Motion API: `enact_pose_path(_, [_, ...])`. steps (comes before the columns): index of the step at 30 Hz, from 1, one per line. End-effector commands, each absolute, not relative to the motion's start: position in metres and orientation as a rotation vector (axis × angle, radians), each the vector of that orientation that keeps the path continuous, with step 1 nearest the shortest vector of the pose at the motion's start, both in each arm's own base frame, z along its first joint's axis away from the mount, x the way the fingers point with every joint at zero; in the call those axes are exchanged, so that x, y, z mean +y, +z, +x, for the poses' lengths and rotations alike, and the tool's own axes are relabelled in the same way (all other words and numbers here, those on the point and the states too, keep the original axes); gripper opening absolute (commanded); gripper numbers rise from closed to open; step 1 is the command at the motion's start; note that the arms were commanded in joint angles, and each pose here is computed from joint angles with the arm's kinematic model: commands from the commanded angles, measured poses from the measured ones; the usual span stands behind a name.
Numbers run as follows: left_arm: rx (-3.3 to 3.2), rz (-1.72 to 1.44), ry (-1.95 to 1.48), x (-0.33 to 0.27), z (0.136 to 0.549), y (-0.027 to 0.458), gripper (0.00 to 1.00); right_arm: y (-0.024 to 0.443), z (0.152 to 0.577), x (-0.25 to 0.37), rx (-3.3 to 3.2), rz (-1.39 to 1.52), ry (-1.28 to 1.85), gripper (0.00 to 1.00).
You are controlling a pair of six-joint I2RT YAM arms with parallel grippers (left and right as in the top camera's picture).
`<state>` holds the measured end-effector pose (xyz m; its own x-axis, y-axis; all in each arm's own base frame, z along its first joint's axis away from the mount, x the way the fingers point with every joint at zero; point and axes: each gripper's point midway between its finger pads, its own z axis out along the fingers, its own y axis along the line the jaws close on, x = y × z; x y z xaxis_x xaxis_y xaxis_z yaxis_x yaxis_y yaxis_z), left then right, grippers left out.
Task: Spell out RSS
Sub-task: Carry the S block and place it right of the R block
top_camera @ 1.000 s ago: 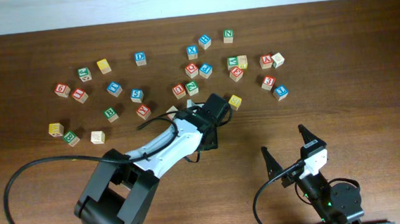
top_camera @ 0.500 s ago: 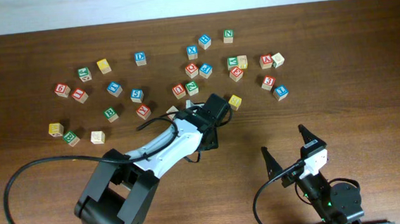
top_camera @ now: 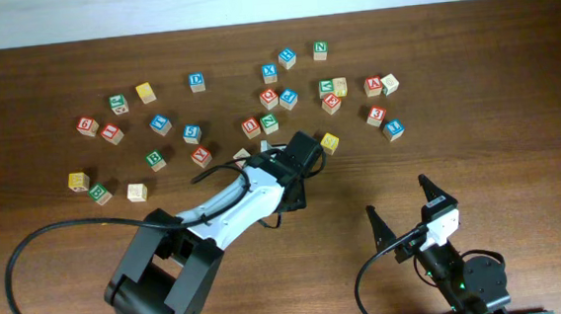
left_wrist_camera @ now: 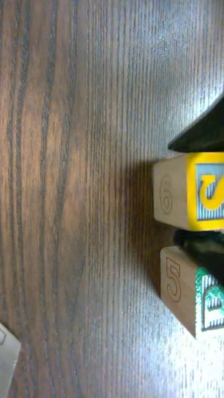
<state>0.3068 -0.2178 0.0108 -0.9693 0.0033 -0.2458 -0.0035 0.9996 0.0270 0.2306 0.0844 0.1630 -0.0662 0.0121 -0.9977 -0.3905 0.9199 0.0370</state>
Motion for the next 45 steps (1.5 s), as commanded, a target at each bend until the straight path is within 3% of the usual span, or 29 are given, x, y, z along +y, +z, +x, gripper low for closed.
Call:
enact_pose_path(1, [2.916, -0.011, 0.052, -0.214, 0.302, 0.004, 0.34, 0.160, 0.231, 0.084, 1.616, -0.288, 0.344, 0.98])
enact_pose_path(21, [2.869, -0.018, 0.016, -0.221, 0.312, 0.007, 0.35, 0.160, 0.231, 0.084, 1.616, -0.288, 0.344, 0.98])
enact_pose_path(27, [2.869, -0.018, 0.023, -0.220, 0.312, 0.007, 0.28, 0.160, 0.231, 0.084, 1.616, -0.288, 0.344, 0.98])
enact_pose_path(45, [2.877, -0.018, 0.070, -0.213, 0.309, 0.006, 0.20, 0.160, 0.231, 0.084, 1.616, -0.288, 0.344, 0.98])
